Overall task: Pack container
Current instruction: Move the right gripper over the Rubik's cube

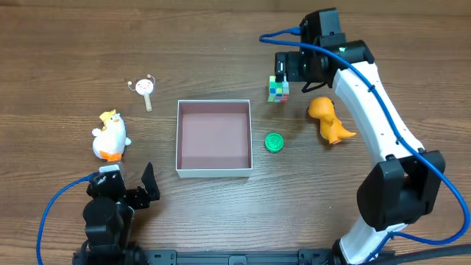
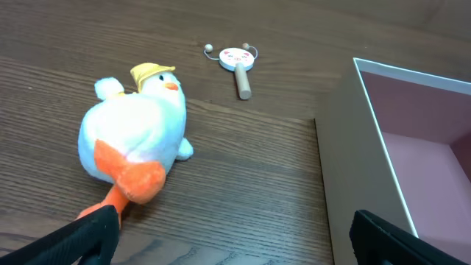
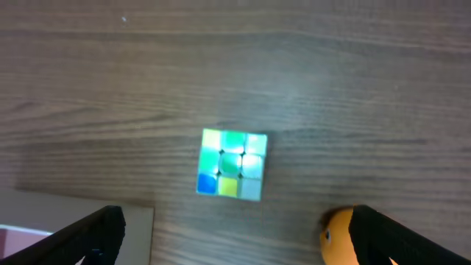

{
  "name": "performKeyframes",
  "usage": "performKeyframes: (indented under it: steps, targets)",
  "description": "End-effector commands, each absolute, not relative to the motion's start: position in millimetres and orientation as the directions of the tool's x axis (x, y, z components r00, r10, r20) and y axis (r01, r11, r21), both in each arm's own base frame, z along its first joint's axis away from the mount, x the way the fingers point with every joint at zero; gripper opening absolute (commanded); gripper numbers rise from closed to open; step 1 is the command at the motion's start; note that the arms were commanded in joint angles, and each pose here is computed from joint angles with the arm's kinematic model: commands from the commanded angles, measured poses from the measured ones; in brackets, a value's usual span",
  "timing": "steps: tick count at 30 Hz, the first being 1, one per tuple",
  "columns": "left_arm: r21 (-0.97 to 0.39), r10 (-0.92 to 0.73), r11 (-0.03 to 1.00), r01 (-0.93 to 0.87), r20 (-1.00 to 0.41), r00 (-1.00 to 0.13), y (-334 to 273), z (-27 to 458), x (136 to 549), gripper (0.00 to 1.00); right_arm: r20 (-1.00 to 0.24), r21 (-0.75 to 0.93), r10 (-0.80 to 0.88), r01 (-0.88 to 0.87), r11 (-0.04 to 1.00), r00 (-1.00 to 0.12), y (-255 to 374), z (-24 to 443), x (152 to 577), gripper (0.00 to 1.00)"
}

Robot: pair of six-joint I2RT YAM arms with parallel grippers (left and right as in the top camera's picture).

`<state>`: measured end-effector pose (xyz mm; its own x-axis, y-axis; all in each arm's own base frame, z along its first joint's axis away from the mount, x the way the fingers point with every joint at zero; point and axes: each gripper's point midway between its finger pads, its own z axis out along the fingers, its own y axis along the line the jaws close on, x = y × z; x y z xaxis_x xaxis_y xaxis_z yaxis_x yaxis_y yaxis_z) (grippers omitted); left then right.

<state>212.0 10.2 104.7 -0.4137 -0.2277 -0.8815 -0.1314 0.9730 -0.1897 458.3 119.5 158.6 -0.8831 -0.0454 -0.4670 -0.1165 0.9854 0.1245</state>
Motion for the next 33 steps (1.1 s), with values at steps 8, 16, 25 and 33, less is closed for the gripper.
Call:
performKeyframes:
  steps: [8,16,25,33]
  targets:
    - [-0.168,-0.209,0.977,-0.133,-0.884,-0.419,12,103,212,1.0,-0.388,-0.063,-0.089,-0.07,0.996,-0.917,122,116,455,1.0]
    - [-0.168,-0.209,0.977,-0.134,-0.883,-0.419,12,103,212,1.0,-0.342,0.002,-0.097,-0.104,0.995,-0.935,132,111,444,1.0]
    - [-0.168,-0.209,0.977,-0.133,-0.884,-0.419,12,103,212,1.0,-0.373,0.07,-0.065,-0.098,0.993,-0.926,144,108,456,1.0]
    - [-0.168,-0.209,0.977,-0.134,-0.883,-0.419,12,103,212,1.0,-0.384,-0.003,-0.038,-0.04,0.999,-0.923,118,105,464,1.0]
